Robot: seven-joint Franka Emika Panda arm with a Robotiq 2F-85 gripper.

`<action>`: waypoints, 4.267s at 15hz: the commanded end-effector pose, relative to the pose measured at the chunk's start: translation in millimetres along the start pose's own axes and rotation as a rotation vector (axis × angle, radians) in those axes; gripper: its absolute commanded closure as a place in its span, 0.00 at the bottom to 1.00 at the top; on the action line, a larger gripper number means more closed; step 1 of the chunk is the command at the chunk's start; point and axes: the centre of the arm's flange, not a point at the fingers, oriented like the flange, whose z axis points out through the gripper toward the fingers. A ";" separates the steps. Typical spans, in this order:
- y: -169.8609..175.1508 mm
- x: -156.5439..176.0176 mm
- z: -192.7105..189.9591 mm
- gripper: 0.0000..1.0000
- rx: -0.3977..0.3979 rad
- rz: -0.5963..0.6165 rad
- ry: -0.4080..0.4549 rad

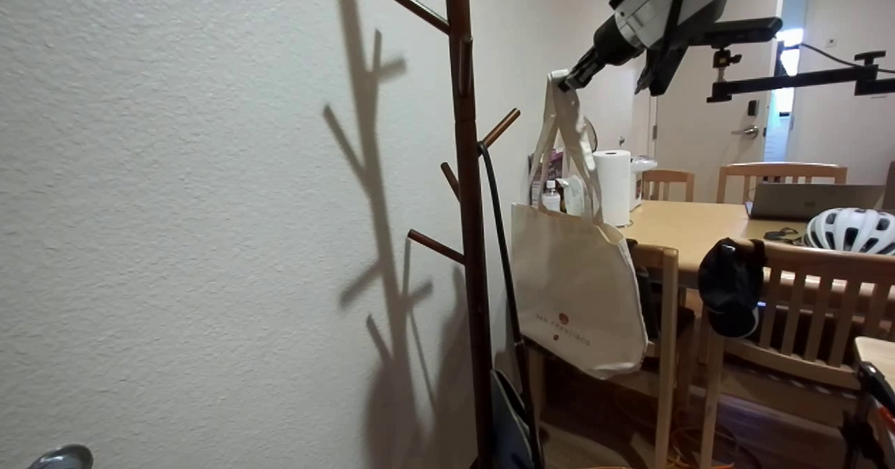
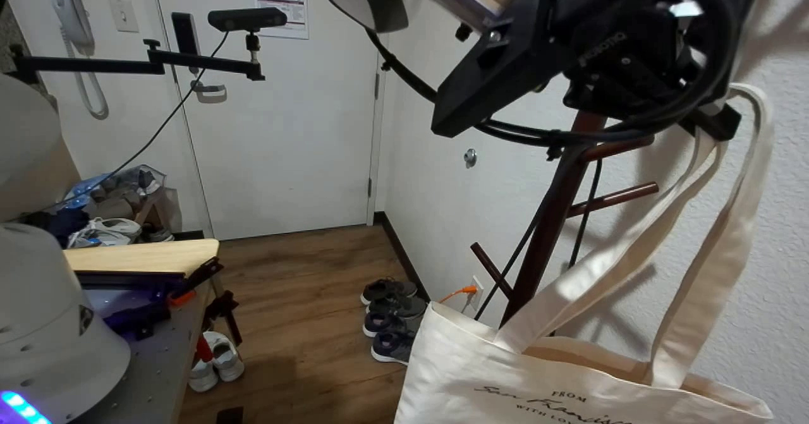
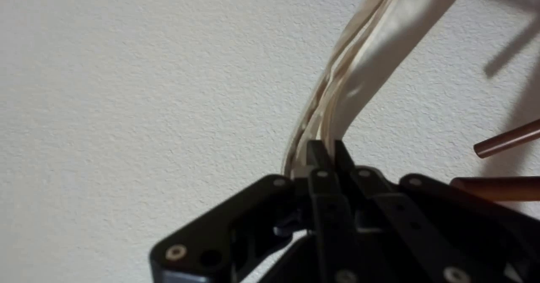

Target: Unhang the tote bag and hang it on a lower hook of the wooden rack

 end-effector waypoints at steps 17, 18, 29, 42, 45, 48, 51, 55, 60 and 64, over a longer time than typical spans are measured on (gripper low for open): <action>-192.9 23.2 37.8 0.96 0.725 -0.370 -0.008; -201.0 25.3 46.4 0.96 0.778 -0.400 -0.023; -243.9 61.4 114.6 0.96 1.107 -0.569 -0.177; -244.6 47.0 172.5 0.97 0.841 -0.362 -0.199; -255.2 36.9 177.0 0.97 0.766 -0.254 -0.181; -269.6 22.5 174.1 0.97 0.679 -0.128 -0.169; -276.3 20.9 169.4 0.96 0.695 -0.127 -0.171; -288.8 15.9 167.2 0.96 0.672 -0.083 -0.164; -308.6 30.7 171.7 0.99 0.605 0.104 -0.161; -330.9 30.0 173.0 0.99 0.509 0.279 -0.180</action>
